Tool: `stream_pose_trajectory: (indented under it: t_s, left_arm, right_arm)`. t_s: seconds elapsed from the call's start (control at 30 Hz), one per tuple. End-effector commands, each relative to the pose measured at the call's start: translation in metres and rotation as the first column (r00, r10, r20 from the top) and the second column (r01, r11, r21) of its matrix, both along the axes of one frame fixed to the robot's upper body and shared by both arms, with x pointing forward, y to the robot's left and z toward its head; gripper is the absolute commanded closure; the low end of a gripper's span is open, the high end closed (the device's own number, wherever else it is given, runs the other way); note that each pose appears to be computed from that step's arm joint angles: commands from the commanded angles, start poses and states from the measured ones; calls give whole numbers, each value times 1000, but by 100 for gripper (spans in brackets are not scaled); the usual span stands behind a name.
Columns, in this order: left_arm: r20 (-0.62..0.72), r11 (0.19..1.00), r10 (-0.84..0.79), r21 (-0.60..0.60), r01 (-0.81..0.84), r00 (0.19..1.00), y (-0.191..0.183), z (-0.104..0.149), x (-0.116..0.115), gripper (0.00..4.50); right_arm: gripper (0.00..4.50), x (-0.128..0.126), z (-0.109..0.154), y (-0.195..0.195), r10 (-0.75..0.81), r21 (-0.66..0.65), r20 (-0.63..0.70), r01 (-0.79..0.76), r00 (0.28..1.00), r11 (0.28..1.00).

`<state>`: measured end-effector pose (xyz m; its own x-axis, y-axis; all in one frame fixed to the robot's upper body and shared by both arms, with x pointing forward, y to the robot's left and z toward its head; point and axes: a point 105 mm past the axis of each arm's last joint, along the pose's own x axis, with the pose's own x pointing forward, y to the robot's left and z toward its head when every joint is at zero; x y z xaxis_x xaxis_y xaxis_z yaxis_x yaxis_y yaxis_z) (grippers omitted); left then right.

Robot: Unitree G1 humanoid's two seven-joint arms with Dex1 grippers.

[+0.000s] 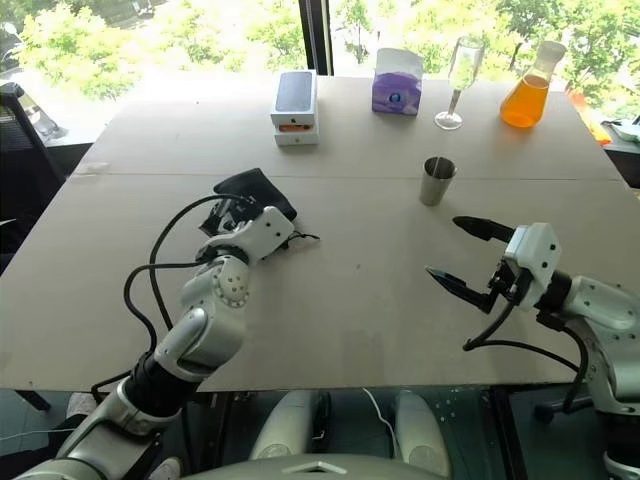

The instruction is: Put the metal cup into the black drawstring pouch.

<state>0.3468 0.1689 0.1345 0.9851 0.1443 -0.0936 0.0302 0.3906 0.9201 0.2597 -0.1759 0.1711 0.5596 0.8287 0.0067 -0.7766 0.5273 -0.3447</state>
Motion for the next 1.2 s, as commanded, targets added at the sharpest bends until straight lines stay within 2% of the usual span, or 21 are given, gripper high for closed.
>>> stream_pose_trajectory:
  t_s: [0.03,0.17,0.33,0.37,0.4,0.47,0.5,0.63,0.7,0.83,0.93,1.07,1.1,1.2]
  left_arm:
    - [48,998,-10,59,8,999,-2,6,3,57]
    - [73,996,11,89,-17,997,0,9,8,57]
    - [61,998,18,67,-22,998,2,8,15,57]
    - [53,998,4,64,-8,999,0,8,16,106]
    - [35,999,-1,45,-1,999,0,7,17,125]
    - [14,1000,-15,22,15,1000,1,8,20,219]
    - [11,1000,-24,18,24,1000,1,9,21,246]
    - [-91,992,-34,-125,22,995,4,3,29,430]
    - [-172,966,-39,-260,-7,984,6,-2,31,444]
    - [-295,836,-107,-543,-74,950,1,-6,32,444]
    - [-361,654,-184,-739,-160,914,-9,-2,29,444]
    - [-400,453,-229,-851,-267,887,-14,0,29,444]
    - [-409,415,-234,-863,-290,882,-15,0,28,444]
    - [-427,339,-246,-879,-335,870,-17,-4,28,444]
  right_arm:
    - [0,-3,11,1,0,11,54,-1,999,1000]
    - [0,-3,12,4,0,13,54,-1,999,1000]
    - [0,-3,13,7,2,20,53,-3,999,1000]
    - [0,-2,13,8,2,21,53,-3,999,1000]
    - [0,-2,13,8,2,23,54,-3,999,1000]
    - [0,-2,12,10,1,27,54,-2,999,1000]
    - [0,-2,12,11,1,28,54,-2,999,1000]
    - [0,0,9,17,1,31,57,-3,998,1000]
    - [0,2,10,19,-7,27,64,5,998,1000]
    - [0,9,9,19,-71,-1,83,71,994,997]
    - [0,18,11,16,-146,0,80,146,986,989]
    - [0,28,12,17,-181,-38,-4,181,983,983]
    - [0,30,12,18,-185,-73,-28,182,982,981]
    - [0,41,16,12,-268,-208,9,264,963,942]
